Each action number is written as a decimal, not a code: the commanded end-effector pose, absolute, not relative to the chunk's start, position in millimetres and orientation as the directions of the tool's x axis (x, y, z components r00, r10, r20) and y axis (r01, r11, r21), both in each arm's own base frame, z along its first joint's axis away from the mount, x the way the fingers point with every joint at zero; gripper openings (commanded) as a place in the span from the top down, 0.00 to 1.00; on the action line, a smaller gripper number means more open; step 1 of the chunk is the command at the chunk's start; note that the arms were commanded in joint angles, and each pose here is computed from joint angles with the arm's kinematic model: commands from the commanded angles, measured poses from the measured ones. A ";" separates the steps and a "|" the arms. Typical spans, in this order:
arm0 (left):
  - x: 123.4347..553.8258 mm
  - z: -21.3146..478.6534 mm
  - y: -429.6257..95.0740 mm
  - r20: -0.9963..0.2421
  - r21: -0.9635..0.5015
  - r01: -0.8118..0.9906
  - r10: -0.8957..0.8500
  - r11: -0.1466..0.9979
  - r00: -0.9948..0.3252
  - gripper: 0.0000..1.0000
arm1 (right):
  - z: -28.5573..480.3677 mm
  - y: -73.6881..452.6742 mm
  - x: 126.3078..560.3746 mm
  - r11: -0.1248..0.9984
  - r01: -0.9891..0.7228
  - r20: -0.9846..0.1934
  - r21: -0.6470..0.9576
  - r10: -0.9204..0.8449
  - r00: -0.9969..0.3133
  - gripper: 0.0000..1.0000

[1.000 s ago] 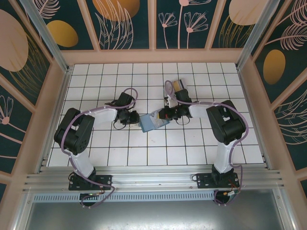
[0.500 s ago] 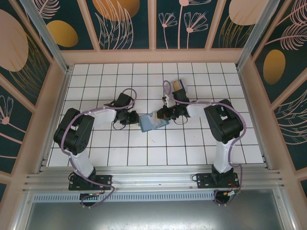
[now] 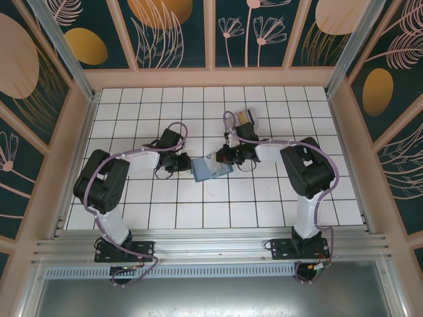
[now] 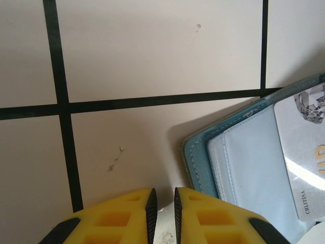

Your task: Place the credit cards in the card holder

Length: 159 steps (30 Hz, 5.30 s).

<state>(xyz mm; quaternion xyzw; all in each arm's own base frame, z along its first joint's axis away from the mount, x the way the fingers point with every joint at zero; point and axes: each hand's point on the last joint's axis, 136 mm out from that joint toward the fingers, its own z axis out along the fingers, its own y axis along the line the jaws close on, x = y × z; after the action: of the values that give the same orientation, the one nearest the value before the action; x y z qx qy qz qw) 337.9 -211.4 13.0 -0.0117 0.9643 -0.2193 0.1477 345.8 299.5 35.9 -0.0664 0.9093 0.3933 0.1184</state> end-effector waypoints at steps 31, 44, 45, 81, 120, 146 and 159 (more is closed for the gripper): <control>315.2 -20.4 -226.7 -0.187 -0.461 0.028 -0.067 0.887 -0.980 0.79 | 15.5 302.0 308.0 0.789 -0.230 -0.256 0.569 -0.096 -0.962 0.99; 313.1 -27.7 -222.0 -0.172 -0.438 0.008 -0.075 0.899 -0.982 0.81 | 25.8 282.1 315.2 0.810 -0.216 -0.283 0.545 -0.065 -0.957 0.99; 312.9 -28.1 -222.0 -0.170 -0.437 0.008 -0.074 0.899 -0.983 0.81 | 26.3 281.1 315.2 0.808 -0.215 -0.282 0.548 -0.063 -0.957 0.99; 324.4 45.7 -269.4 -0.280 -0.526 0.146 -0.008 0.837 -0.960 0.46 | 65.8 259.5 331.1 0.706 -0.179 -0.325 0.685 0.077 -0.942 0.99; 303.3 -39.0 -229.5 -0.137 -0.271 0.061 0.024 0.961 -0.990 0.75 | 49.0 264.4 331.4 0.691 -0.328 -0.417 0.644 -0.042 -0.908 0.98; 302.9 -41.9 -232.5 -0.132 -0.286 0.061 0.024 0.956 -0.991 0.78 | 39.6 277.1 314.4 0.623 -0.290 -0.335 0.727 -0.047 -0.941 0.98; 302.9 -46.1 -235.4 -0.121 -0.299 0.053 0.018 0.953 -0.993 0.81 | 31.3 270.4 294.9 0.667 -0.195 -0.228 0.719 -0.038 -0.973 0.98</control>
<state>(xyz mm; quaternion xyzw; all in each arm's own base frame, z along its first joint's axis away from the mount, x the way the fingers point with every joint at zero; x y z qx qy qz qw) 335.3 -251.5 10.3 0.0217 0.9708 -0.1987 0.1323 324.0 270.1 43.9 -0.0724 0.8966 0.4102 0.1507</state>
